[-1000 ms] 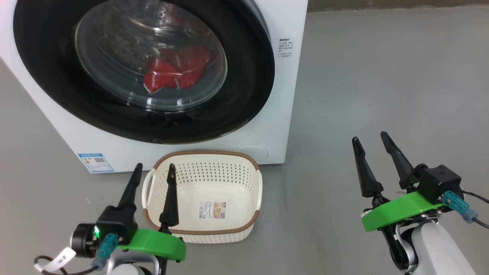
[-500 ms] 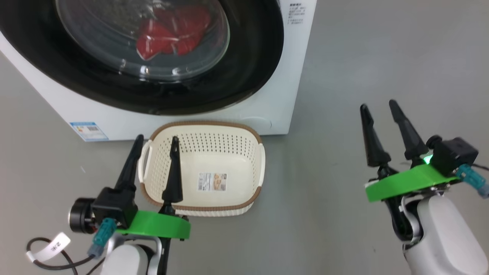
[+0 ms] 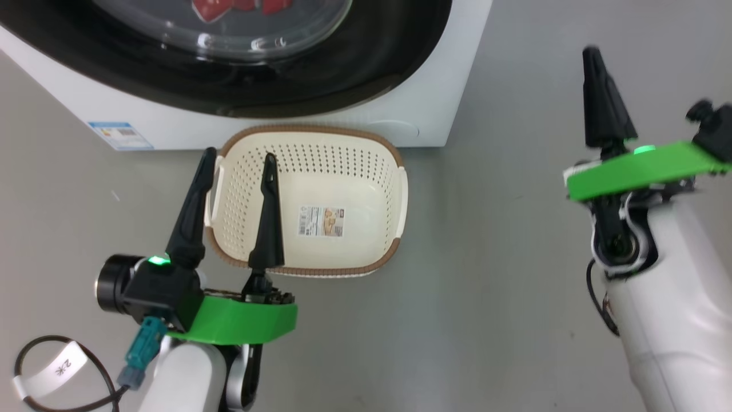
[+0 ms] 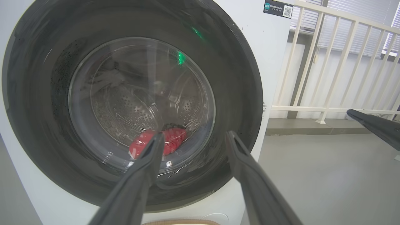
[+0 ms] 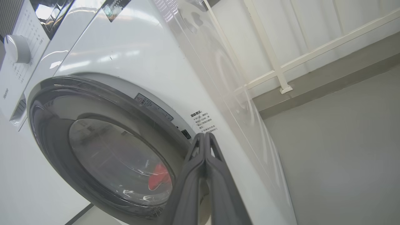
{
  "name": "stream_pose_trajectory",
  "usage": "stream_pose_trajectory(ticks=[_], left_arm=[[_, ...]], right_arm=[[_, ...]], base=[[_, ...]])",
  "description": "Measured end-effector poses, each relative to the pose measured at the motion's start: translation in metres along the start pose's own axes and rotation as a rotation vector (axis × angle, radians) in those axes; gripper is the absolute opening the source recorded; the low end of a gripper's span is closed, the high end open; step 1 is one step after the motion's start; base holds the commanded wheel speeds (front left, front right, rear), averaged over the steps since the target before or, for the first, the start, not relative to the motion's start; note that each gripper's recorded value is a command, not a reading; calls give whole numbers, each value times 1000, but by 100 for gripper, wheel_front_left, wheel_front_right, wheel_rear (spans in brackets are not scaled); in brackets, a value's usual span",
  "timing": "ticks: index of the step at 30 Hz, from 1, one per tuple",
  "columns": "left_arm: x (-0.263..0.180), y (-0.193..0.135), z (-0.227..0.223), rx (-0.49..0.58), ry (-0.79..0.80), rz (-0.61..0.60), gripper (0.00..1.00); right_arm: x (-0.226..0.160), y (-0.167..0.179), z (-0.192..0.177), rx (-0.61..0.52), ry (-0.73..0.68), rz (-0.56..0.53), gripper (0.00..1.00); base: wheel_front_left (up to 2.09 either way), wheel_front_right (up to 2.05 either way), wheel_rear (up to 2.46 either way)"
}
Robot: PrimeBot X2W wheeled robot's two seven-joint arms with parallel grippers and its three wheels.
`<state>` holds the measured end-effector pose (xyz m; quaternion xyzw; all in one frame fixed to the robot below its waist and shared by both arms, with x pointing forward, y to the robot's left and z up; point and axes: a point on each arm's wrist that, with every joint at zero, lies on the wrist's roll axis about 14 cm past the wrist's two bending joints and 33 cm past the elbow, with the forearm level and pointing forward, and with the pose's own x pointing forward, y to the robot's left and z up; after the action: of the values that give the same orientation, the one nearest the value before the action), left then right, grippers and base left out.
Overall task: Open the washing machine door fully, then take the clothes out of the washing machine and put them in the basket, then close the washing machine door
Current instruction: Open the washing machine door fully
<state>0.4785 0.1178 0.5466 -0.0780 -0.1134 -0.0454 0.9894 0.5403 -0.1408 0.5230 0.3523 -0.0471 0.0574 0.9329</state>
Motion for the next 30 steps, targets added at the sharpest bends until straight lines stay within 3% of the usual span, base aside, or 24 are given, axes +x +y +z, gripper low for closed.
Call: stream_pose_trajectory(ticks=[9,18,30], left_arm=[[2,8,-19,2,32,17,100],[6,14,-32,17,53,26,100],[6,24,-46,33,82,43,100]], right_arm=[[39,2,-16,192,96,9,0],[74,13,-30,510,233,48,0],[102,28,-56,649,401,106,0]], base=[[0,0,0],[0,0,0],[0,0,0]])
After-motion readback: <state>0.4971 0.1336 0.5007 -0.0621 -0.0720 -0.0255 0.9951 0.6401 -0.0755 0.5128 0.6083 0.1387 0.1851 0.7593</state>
